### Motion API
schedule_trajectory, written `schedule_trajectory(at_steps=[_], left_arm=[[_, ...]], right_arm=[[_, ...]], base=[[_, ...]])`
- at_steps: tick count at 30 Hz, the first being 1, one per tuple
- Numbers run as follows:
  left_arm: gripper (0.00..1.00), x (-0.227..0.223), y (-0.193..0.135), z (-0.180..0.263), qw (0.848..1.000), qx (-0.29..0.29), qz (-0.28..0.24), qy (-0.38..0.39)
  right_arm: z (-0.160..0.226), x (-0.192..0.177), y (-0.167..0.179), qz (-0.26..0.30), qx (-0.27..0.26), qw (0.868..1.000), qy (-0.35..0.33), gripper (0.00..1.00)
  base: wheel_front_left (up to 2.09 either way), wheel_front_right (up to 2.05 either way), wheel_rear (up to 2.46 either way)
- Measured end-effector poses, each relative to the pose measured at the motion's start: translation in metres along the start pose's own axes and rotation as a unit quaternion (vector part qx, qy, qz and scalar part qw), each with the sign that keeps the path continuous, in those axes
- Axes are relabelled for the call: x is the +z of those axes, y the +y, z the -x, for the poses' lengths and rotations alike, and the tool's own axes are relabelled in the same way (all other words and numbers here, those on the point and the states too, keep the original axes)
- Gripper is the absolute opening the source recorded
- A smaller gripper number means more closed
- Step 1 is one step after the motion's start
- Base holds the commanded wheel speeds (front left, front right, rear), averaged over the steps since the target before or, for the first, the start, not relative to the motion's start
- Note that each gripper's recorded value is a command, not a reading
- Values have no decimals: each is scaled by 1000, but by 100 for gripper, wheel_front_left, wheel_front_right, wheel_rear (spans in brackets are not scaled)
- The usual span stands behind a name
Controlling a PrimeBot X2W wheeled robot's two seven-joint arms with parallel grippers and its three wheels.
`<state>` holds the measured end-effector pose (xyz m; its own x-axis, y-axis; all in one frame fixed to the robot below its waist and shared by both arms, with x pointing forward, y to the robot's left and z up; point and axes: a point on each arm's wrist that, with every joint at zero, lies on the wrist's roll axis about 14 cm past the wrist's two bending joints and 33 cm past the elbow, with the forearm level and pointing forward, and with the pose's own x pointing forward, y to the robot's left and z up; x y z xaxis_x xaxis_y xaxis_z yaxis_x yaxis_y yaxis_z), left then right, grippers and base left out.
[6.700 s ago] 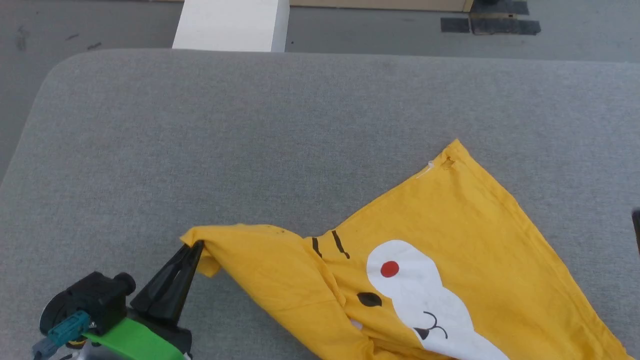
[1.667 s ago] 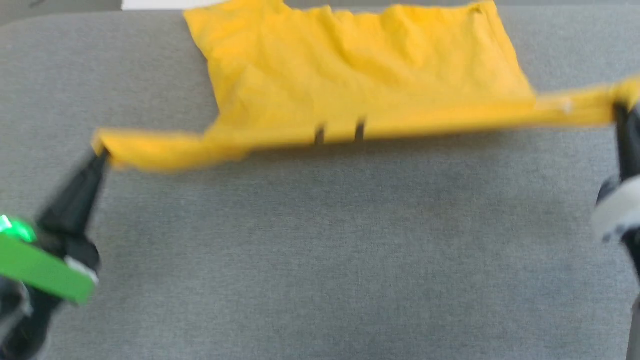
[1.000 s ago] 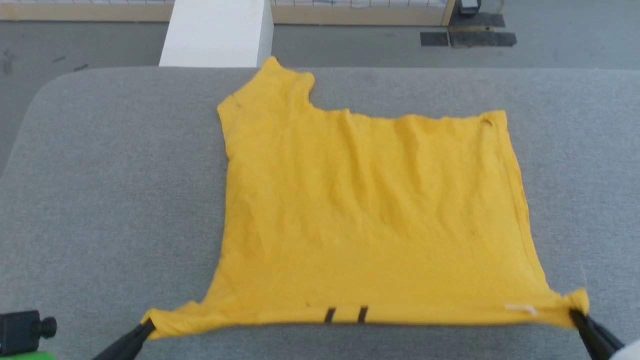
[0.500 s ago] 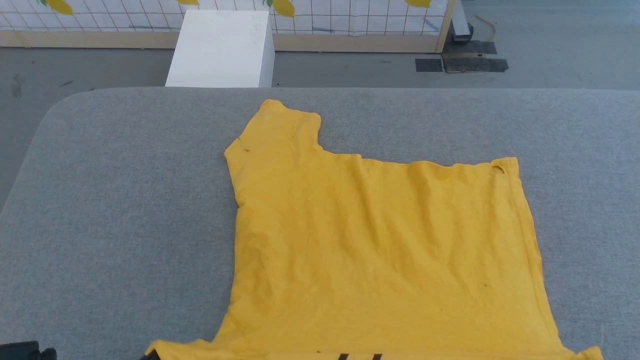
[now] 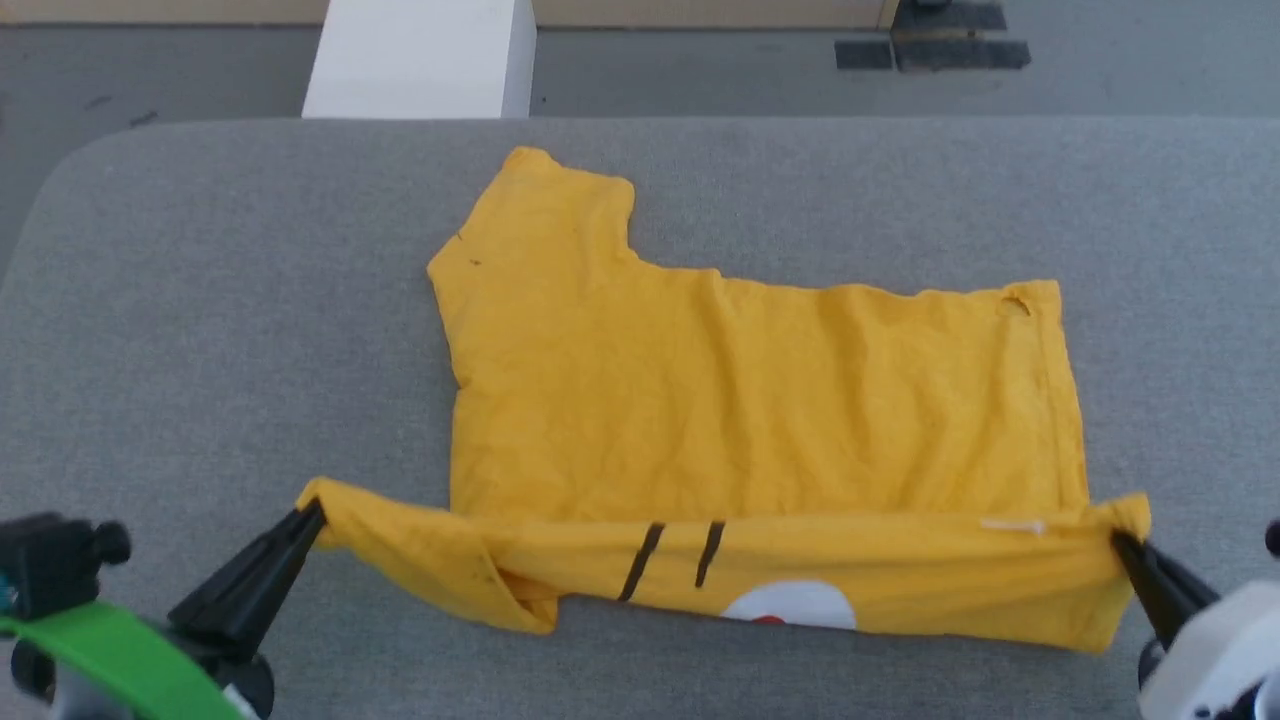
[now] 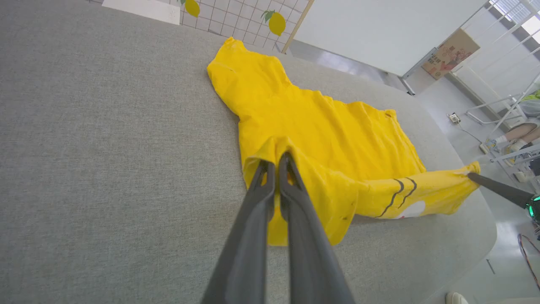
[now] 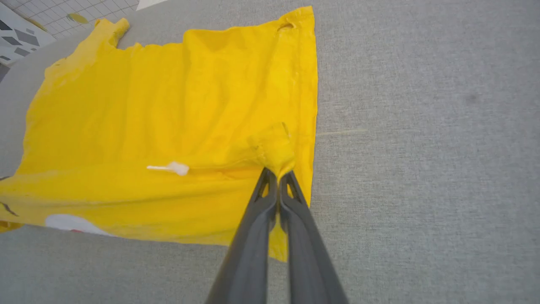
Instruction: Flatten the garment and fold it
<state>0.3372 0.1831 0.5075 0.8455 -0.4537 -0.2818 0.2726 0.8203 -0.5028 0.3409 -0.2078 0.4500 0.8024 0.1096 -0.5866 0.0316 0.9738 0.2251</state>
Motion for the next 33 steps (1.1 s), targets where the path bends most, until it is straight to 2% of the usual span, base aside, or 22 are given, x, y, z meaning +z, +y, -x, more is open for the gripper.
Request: schedule_trajectory(at_steps=[8,19,27,28,30,31,32,33], left_arm=[[0,-15,26,-50,998,1,-34,46],[0,-67,45,-85,992,7,-20,127],[0,-90,59,-89,984,21,-23,177],[0,-90,59,-90,984,21,-21,177],[0,-90,58,-92,984,20,-15,175],[9,-90,57,-92,985,20,-11,173],[17,-89,57,-92,985,20,-9,173],[26,-88,56,-92,985,19,-6,171]], right_arm=[[-46,19,-6,37,-9,999,-3,0],[-78,-24,-19,33,-26,996,75,0],[-85,-30,-20,25,-29,995,87,0],[-85,-31,-20,24,-29,995,89,9],[-85,-31,-20,22,-29,995,89,38],[-84,-31,-20,21,-28,995,88,54],[-84,-30,-19,21,-28,996,88,98],[-83,-30,-19,20,-28,996,88,100]], base=[[0,0,0],[0,0,0],[0,0,0],[0,0,0],[0,0,0],[0,0,0],[0,0,0],[0,0,0]])
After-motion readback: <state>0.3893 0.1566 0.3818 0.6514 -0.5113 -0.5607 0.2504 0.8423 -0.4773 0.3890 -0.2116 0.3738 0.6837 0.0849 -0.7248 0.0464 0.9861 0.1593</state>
